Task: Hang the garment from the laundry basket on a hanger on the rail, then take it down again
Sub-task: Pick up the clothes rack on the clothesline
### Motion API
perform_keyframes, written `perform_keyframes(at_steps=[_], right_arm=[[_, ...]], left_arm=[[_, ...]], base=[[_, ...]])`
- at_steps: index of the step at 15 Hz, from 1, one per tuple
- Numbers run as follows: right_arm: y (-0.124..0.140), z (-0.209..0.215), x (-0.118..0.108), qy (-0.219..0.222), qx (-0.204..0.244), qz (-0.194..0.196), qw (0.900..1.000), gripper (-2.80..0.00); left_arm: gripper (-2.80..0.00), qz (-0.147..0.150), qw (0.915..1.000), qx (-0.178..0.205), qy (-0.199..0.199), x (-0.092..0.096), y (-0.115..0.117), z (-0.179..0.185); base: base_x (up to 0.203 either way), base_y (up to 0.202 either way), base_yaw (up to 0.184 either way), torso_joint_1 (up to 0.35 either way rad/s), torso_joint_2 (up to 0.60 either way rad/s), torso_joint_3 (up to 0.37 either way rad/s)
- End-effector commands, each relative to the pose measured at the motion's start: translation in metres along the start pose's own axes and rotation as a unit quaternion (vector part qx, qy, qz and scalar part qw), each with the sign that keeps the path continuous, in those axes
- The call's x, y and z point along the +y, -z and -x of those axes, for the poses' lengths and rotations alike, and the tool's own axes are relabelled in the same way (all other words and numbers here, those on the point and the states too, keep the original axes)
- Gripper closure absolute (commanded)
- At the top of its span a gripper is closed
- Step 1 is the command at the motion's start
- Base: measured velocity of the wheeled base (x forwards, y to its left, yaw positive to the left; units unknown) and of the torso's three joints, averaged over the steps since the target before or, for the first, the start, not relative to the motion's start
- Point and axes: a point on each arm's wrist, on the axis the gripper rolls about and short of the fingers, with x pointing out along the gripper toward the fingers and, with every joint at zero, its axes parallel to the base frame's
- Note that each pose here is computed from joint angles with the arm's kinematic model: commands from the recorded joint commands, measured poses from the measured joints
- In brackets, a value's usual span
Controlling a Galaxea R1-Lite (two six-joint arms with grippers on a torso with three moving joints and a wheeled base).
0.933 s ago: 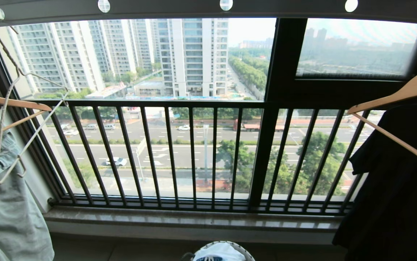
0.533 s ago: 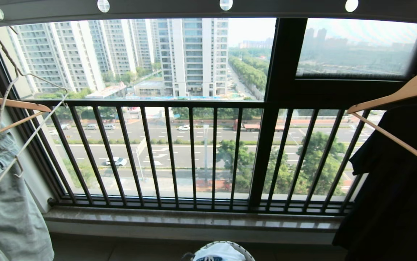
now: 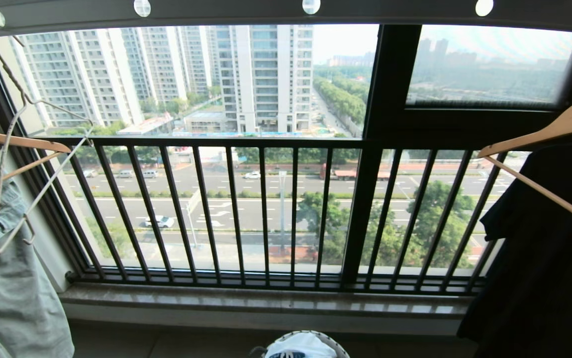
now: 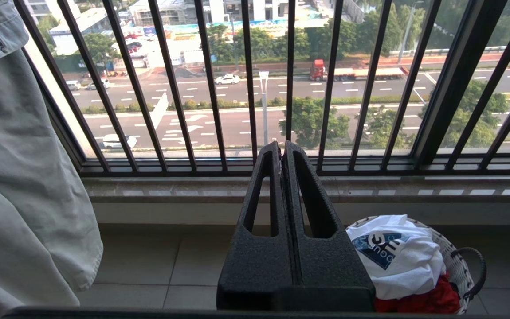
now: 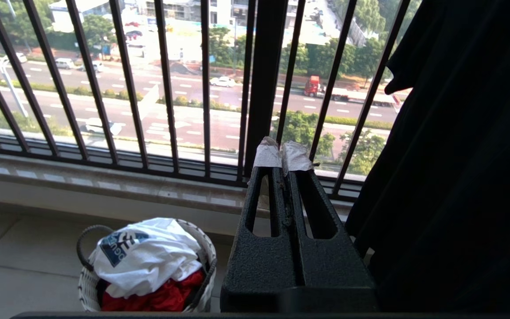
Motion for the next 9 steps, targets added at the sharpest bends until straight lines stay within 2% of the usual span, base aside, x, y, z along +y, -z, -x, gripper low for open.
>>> perform_keyframes(at_steps=[1,9], right_arm=[[0.0,-0.0001,0.0,0.0,0.001,0.001,1.0,0.0],[0.0,-0.0001,0.0,0.0,0.001,0.001,1.0,0.0]], left_arm=[[0.0,0.0,1.0,0.0,0.0,0.0,0.0001,0.0],[0.0,0.001,1.0,0.0,-0.002,0.0001,0.0,0.0]], base=[[0.0,0.0,0.0,0.0,0.0,0.0],[0.0,0.0,0.0,0.0,0.0,0.0]])
